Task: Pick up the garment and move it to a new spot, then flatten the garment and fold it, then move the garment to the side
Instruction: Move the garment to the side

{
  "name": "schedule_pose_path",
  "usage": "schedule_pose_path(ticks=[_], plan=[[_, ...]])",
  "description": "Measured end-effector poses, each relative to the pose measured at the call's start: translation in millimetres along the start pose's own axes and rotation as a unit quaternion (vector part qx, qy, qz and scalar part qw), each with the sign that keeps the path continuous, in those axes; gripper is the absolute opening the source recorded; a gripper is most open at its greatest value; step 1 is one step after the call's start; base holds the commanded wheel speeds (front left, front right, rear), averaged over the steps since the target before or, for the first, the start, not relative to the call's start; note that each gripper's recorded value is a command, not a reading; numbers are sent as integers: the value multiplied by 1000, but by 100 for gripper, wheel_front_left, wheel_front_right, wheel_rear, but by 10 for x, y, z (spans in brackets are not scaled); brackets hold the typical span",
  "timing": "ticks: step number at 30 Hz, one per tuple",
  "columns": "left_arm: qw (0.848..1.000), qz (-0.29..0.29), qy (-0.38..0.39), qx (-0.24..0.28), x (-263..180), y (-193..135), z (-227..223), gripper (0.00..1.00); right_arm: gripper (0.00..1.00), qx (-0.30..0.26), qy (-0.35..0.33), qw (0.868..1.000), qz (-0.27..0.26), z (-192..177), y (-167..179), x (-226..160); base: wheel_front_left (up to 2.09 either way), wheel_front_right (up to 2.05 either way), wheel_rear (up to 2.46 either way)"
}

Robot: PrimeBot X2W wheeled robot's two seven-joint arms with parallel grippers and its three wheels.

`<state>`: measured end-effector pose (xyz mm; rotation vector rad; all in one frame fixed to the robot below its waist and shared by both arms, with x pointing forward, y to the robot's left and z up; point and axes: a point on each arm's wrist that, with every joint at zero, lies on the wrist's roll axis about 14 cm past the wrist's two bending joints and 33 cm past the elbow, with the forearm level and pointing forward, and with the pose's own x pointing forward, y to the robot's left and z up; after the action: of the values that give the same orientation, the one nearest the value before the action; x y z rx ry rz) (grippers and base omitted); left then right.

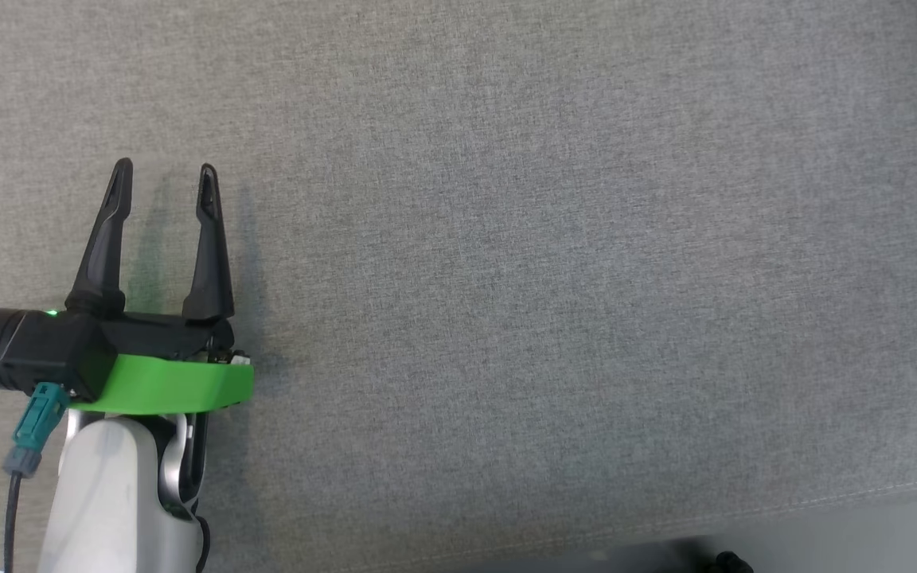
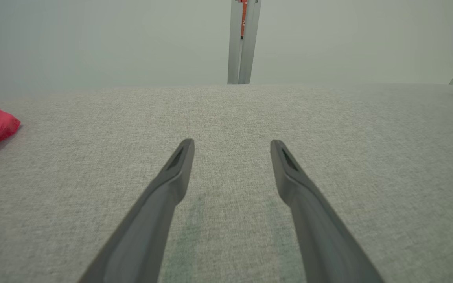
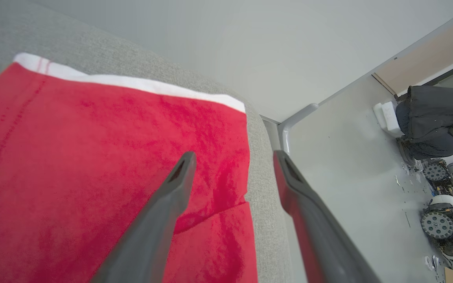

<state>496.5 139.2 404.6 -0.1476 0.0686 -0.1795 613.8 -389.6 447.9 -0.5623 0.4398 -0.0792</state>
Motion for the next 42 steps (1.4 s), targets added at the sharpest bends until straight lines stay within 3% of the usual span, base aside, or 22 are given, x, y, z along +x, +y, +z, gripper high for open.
schedule_pose_path(ticks=[9, 18, 31, 42], plan=[[1000, 29, 7, -4, -237, 104, 92, 100, 100, 68, -116, 990, 33, 527, 394, -223, 0, 0, 0], [998, 62, -1, -2, -602, 205, 301, 100, 100, 161, -219, 959, 76, 1077, 823, -786, 0, 0, 0], [995, 90, -31, 4, -1045, 270, 612, 100, 100, 226, -289, 923, 114, 1181, 1341, -1752, 0, 0, 0], [994, 97, -53, 5, -1295, 254, 779, 100, 100, 283, -288, 908, 114, 916, 1508, -2324, 0, 0, 0]])
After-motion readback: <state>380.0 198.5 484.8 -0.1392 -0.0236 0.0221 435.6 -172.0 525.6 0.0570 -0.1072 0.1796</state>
